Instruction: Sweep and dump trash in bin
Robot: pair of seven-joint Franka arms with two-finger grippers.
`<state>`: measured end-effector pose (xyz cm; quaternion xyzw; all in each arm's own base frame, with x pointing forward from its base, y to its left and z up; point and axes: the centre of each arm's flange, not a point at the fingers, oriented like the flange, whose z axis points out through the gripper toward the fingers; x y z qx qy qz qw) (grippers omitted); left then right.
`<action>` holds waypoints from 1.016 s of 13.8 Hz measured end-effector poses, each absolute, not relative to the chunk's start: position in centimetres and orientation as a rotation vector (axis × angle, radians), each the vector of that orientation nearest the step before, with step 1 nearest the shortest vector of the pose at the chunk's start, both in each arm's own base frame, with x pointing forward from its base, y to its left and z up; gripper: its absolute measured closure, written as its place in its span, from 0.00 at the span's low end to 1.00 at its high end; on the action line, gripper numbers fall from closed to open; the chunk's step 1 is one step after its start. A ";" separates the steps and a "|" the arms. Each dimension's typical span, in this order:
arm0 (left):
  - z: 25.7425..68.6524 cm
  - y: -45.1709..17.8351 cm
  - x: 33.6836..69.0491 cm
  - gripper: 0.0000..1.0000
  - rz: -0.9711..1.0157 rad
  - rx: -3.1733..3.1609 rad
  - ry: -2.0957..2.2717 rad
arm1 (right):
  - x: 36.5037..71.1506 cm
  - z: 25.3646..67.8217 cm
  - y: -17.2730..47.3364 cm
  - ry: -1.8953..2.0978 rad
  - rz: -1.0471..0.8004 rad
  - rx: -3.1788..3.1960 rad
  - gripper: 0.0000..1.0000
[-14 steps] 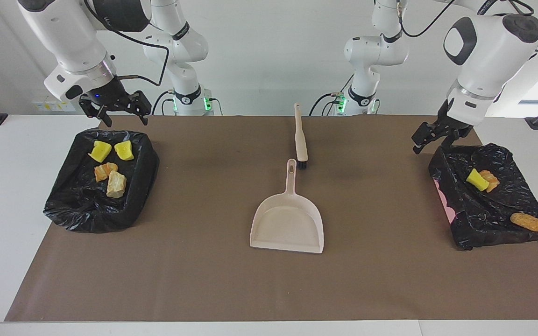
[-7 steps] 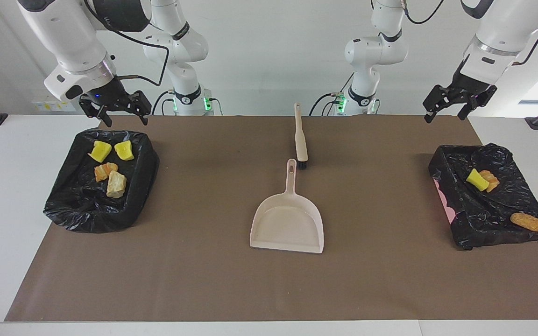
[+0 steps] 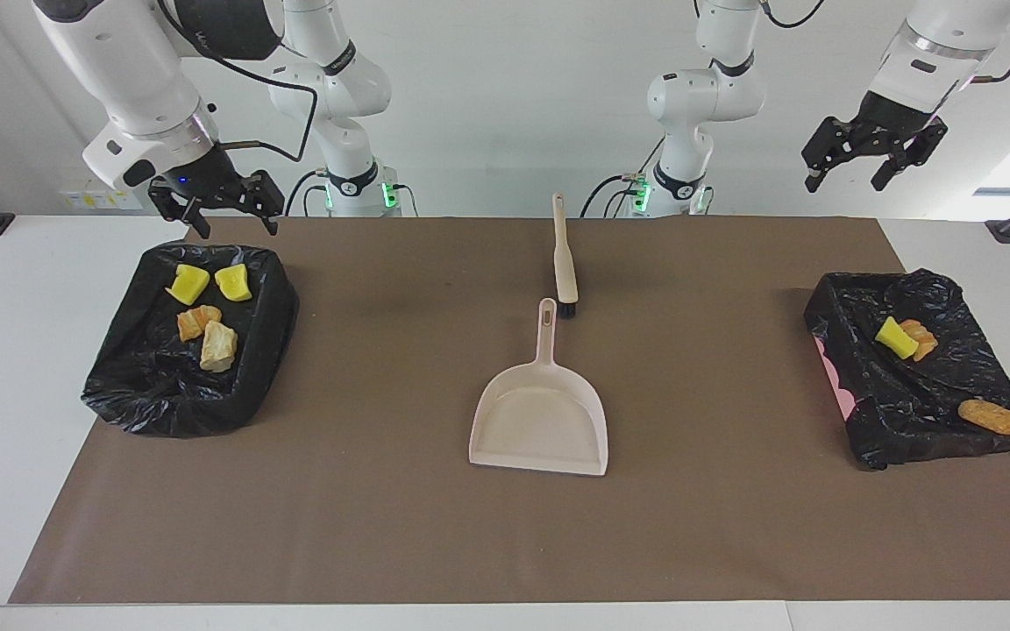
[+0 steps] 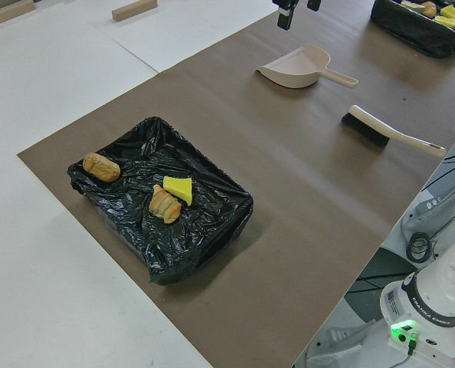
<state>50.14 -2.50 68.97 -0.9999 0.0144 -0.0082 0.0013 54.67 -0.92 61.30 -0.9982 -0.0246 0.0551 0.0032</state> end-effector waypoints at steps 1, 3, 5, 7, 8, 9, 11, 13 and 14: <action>68.8 -2.4 50.3 0.00 -0.049 -3.139 0.040 | 54.7 61.3 -0.9 -0.077 0.173 -3.130 0.00; 67.7 -2.1 50.6 0.00 -0.034 -3.139 0.038 | 54.7 61.3 -0.9 -0.077 0.173 -3.130 0.00; 67.1 -2.1 50.7 0.00 -0.026 -3.139 0.060 | 54.7 61.3 -0.9 -0.077 0.173 -3.130 0.00; 67.1 -1.9 50.7 0.00 -0.026 -3.137 0.120 | 54.7 61.3 -0.9 -0.077 0.173 -3.130 0.00; 67.1 -1.9 50.7 0.00 -0.027 -3.138 0.134 | 54.7 61.3 -0.9 -0.077 0.173 -3.130 0.00; 67.1 -2.1 50.7 0.00 -0.028 -3.144 0.141 | 54.7 61.3 -0.9 -0.077 0.173 -3.130 0.00; 67.0 -2.5 50.7 0.00 -0.026 -3.155 0.149 | 54.7 61.3 -0.9 -0.077 0.173 -3.130 0.00; 67.0 -2.7 50.7 0.00 -0.024 -3.156 0.134 | 54.7 61.3 -0.9 -0.077 0.173 -3.130 0.00; 67.0 -2.7 50.7 0.00 -0.023 -3.156 0.131 | 54.7 61.3 -0.9 -0.077 0.173 -3.130 0.00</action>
